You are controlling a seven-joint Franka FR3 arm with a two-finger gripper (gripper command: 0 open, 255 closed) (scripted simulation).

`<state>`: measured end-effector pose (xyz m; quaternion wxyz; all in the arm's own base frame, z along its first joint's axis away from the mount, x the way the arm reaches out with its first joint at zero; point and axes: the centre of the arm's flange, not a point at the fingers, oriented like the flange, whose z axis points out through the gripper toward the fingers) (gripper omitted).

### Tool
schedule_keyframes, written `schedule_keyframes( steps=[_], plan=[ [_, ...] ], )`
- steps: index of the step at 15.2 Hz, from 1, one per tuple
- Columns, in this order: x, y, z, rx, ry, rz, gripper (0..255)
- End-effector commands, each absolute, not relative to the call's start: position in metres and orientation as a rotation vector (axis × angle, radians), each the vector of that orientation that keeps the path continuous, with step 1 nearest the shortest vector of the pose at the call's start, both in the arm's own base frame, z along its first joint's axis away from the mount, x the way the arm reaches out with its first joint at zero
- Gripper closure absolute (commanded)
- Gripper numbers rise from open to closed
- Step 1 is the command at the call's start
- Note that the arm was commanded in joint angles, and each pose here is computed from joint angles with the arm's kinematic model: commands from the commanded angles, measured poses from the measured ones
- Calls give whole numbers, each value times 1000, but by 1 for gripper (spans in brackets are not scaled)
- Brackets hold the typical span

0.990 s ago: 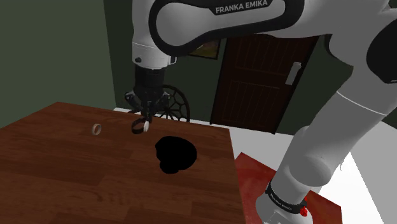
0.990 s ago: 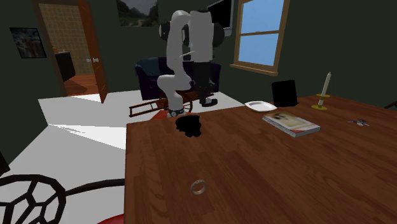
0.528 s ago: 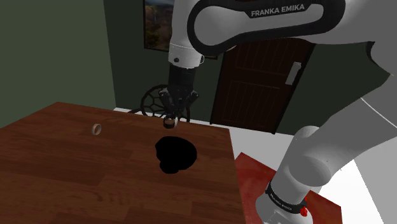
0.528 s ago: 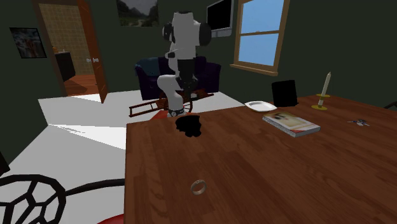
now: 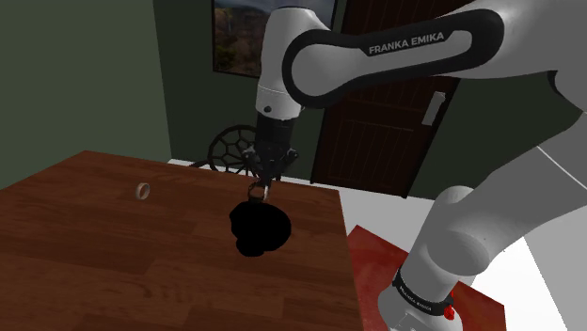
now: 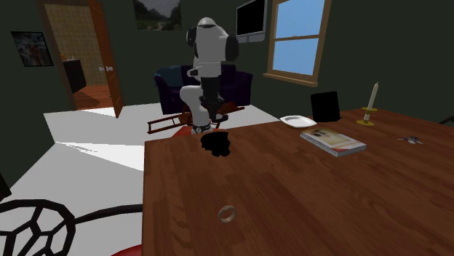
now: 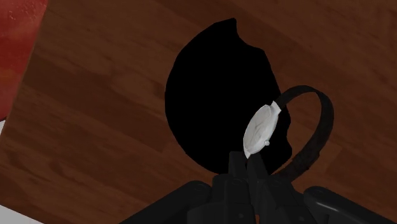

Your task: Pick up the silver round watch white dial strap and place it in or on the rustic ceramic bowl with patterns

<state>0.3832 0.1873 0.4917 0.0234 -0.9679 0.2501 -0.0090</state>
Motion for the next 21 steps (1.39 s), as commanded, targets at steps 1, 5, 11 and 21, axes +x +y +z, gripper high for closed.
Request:
schedule_keyframes(
  steps=[1,5,11,21],
  plan=[
    [384,188,481,-2996,774,-29,255],
    [384,188,460,-2996,774,-29,255],
    [384,188,443,-2996,774,-29,255],
    [384,188,443,-2996,774,-28,0]
  ],
)
